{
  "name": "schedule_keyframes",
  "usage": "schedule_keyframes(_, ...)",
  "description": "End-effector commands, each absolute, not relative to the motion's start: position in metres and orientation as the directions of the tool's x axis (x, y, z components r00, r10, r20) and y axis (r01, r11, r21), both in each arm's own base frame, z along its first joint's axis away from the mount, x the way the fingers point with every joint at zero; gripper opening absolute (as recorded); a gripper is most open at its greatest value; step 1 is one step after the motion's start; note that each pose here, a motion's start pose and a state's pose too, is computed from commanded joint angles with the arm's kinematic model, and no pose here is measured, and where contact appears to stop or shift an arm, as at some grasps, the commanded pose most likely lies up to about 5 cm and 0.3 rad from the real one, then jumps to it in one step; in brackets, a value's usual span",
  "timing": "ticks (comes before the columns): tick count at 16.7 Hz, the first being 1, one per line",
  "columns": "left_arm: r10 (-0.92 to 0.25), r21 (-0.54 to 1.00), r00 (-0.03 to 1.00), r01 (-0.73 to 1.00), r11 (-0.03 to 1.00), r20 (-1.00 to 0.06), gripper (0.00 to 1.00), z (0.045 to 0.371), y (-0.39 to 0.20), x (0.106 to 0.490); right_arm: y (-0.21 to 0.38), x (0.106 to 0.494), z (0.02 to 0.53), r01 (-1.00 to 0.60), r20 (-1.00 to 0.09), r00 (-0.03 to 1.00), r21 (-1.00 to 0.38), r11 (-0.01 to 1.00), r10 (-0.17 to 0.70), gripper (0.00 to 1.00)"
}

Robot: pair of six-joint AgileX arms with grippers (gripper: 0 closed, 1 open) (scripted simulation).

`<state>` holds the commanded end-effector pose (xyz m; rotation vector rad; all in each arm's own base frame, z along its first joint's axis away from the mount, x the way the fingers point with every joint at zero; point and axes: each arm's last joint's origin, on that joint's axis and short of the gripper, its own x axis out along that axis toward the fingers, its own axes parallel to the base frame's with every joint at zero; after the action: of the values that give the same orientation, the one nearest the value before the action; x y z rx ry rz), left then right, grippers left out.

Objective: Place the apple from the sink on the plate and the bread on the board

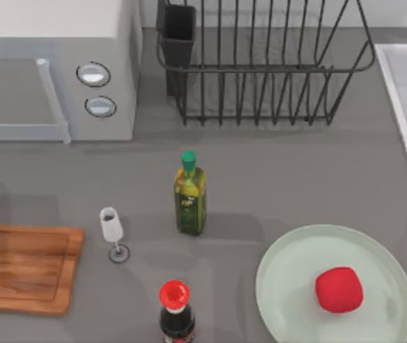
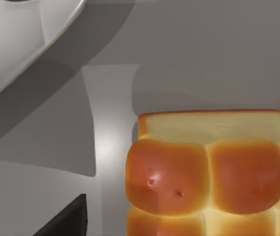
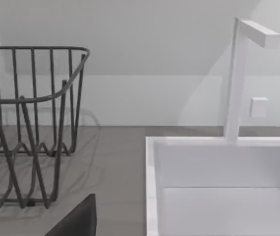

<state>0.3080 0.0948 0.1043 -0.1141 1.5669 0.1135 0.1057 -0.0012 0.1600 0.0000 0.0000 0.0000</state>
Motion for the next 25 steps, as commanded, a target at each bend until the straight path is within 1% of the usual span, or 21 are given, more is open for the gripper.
schedule_keyframes(5,0.000,0.000,0.002,-0.146,0.989,-1.000,1.00,0.1020,0.0969,0.3110,-0.0012,0.1057,0.1600,0.000,0.000,1.000,0.000,1.000,0.000,1.00)
schedule_keyframes(18,0.000,0.000,0.002,-0.146,0.989,-1.000,0.02,0.1020,0.0969,0.3110,-0.0012,0.1057,0.1600,0.000,0.000,1.000,0.000,1.000,0.000,1.00)
schedule_keyframes(19,0.000,0.000,0.002,-0.146,0.989,-1.000,0.00,0.1020,0.0969,0.3110,-0.0012,0.1057,0.1600,0.000,0.000,1.000,0.000,1.000,0.000,1.00)
schedule_keyframes(25,0.000,0.000,0.002,-0.146,0.989,-1.000,0.00,0.1020,0.0969,0.3110,-0.0012,0.1057,0.1600,0.000,0.000,1.000,0.000,1.000,0.000,1.00)
